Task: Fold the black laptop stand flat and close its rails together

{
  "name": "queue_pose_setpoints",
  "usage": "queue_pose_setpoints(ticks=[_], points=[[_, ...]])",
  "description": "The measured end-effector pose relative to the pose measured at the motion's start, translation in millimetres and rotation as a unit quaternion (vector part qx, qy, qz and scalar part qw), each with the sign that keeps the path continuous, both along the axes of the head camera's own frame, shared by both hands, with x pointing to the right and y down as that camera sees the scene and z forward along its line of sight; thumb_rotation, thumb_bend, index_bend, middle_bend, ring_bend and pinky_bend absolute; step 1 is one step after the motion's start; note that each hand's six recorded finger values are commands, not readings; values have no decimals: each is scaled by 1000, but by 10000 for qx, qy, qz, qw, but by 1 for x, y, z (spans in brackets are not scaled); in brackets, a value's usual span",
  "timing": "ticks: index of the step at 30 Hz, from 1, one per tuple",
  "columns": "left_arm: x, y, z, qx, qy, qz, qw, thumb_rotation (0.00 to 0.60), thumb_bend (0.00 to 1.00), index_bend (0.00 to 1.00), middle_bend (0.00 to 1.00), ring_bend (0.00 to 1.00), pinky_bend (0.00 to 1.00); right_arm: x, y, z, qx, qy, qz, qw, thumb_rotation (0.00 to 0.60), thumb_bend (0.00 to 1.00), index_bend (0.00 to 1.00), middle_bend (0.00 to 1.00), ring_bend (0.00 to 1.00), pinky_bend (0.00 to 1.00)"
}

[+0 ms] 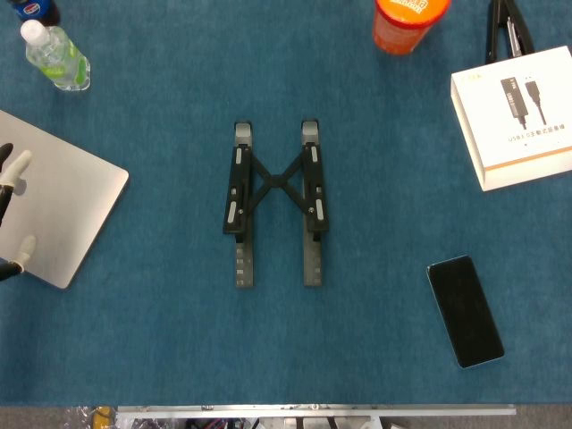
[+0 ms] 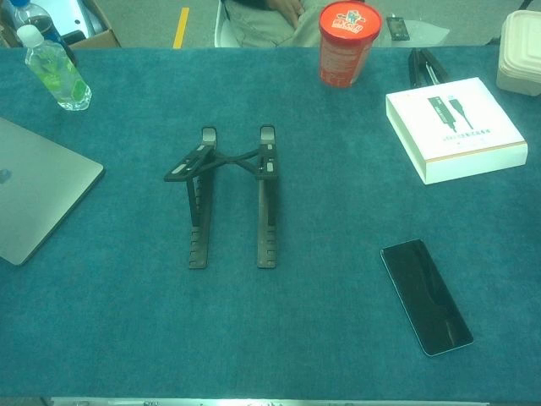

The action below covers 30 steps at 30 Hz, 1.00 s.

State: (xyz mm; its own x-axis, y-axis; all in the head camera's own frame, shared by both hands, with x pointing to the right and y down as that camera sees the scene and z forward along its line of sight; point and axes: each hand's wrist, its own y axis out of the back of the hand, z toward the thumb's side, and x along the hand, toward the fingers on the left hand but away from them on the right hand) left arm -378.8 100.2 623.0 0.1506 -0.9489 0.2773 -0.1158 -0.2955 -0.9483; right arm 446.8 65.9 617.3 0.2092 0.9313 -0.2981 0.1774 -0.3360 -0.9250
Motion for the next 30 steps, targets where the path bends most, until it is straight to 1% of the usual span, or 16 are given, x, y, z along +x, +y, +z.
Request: queue_pose_setpoints(ticks=[5,12,20,26,30], points=[[0,1,1,-28,3,-2,10000,600,318,32,27,0,0,1,1,0,-16,-9,-3,10000,600,71,0,54,7,179],[-1,1,-2,28,3,-26,10000,600,318,32,27,0,0,-1,1,-2,-5,-79,-35,10000,600,70,0,54,7,179],[-3,1,-4,24,-7,-64,10000,600,319,32,27,0,0,-9,0,-6,56,-216,-206,9995,600,71,0,54,7,179],[-8,0,-8,74,17,-140,9999,600,318,32,27,0,0,-28,-9,-9,108,-294,-585,9978,600,71,0,54,7,179],[-10,-2,-10,78,8,-129,9999,600,318,32,27,0,0,-52,-19,-9,119,-365,-948,9948,600,70,0,54,7,179]])
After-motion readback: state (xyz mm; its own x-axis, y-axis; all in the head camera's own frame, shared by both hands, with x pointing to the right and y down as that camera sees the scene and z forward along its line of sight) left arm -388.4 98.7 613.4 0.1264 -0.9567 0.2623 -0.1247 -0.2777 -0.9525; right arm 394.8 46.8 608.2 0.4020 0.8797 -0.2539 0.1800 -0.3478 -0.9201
